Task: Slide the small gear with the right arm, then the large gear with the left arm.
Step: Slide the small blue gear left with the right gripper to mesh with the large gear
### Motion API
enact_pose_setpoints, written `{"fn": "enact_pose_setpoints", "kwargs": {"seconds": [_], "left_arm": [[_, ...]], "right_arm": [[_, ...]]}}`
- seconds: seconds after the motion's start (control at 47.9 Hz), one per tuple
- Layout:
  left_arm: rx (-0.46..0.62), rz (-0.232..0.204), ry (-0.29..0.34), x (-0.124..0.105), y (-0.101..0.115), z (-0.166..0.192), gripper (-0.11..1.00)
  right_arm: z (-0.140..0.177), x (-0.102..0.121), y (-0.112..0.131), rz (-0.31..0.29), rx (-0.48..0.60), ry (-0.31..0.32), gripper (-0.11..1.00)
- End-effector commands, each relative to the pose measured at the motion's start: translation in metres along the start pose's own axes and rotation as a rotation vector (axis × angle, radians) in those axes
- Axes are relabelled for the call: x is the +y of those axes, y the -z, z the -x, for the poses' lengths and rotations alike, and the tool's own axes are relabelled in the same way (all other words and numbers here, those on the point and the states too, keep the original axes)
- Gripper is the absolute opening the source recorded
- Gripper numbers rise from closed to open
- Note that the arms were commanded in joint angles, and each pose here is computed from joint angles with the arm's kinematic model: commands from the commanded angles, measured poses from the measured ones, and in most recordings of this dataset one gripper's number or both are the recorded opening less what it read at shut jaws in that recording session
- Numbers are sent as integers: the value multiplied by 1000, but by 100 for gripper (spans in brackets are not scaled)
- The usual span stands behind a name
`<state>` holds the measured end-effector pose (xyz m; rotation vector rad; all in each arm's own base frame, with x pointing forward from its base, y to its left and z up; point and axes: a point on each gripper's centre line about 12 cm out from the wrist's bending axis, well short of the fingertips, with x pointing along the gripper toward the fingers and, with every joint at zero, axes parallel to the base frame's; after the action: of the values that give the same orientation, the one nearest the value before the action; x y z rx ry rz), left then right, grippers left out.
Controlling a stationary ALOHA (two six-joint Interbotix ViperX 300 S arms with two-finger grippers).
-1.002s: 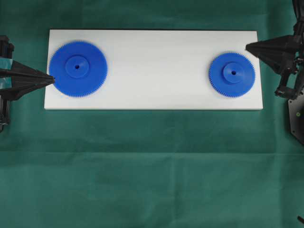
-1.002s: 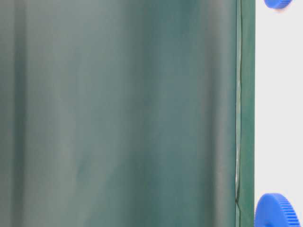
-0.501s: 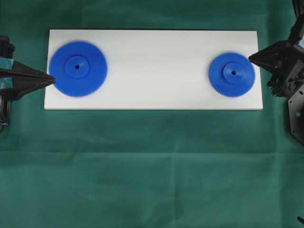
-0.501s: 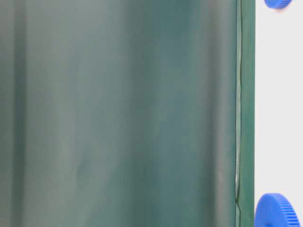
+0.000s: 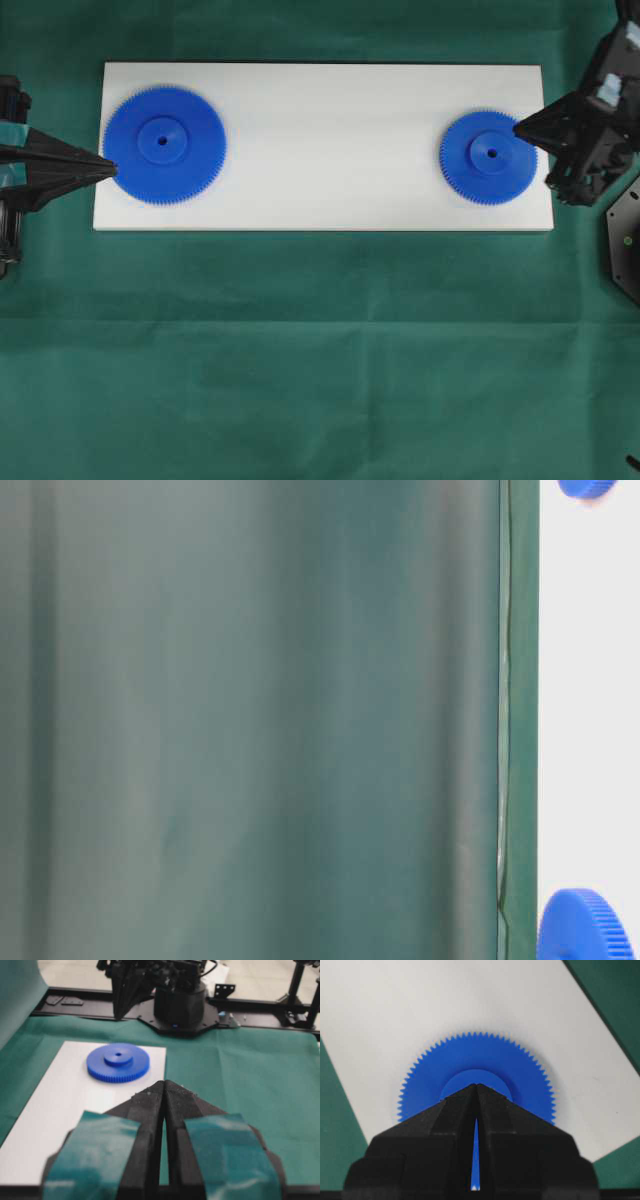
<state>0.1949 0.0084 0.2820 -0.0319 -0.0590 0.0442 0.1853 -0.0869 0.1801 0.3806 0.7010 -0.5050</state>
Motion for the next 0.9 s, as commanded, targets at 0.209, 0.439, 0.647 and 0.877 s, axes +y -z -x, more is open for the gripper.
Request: {"fn": "enact_pose_setpoints", "kwargs": {"seconds": [0.209, 0.439, 0.647, 0.877], "left_arm": [[-11, 1, -2, 0, -3, -1, 0], [-6, 0, -2, 0, -1, -1, 0], [-8, 3, -2, 0, -1, 0, 0], [-6, 1, -2, 0, 0, 0, 0]], "right_arm": [[-41, -3, 16, -2, 148, 34, 51], [-62, -5, 24, -3, 196, 44, 51], [-67, -5, 24, -3, 189, 42, 51], [-67, -5, 25, -3, 193, 43, 51]]}}
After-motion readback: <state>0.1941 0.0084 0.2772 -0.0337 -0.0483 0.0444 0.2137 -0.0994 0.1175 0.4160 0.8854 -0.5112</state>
